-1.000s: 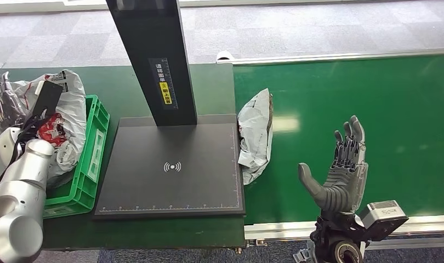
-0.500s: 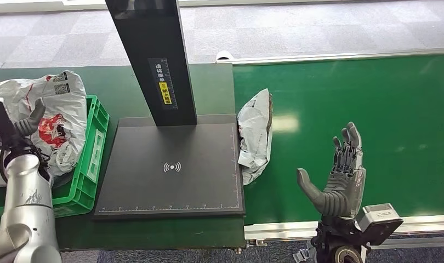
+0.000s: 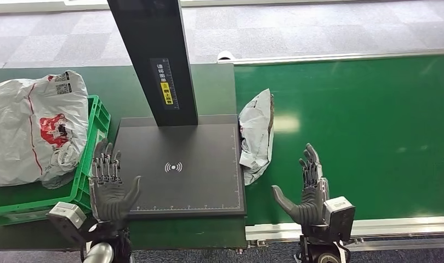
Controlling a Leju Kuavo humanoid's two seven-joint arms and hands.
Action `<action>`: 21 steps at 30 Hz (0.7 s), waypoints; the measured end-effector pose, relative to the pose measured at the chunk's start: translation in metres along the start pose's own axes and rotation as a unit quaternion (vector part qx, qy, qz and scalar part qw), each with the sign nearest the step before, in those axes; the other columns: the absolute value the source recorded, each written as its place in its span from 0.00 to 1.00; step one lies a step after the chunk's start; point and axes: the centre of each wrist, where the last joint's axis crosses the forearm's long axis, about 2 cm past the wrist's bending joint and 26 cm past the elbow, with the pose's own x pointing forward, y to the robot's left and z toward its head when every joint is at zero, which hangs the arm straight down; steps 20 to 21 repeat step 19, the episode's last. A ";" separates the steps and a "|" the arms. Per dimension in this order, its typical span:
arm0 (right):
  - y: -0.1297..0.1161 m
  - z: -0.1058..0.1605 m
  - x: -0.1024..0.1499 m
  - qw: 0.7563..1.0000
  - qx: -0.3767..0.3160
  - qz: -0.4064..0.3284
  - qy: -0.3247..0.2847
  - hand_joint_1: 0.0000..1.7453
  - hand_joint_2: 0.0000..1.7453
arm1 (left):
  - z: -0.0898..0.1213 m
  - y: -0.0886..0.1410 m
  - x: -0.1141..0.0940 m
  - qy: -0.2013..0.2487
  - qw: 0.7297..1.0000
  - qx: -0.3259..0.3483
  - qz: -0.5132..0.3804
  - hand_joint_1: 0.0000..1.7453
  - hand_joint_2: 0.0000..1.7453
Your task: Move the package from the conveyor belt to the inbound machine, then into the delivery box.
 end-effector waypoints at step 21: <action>0.010 0.018 -0.015 0.999 0.031 -0.009 0.029 0.00 1.00 | 0.035 -0.020 -0.019 0.090 0.993 -0.060 0.046 0.00 1.00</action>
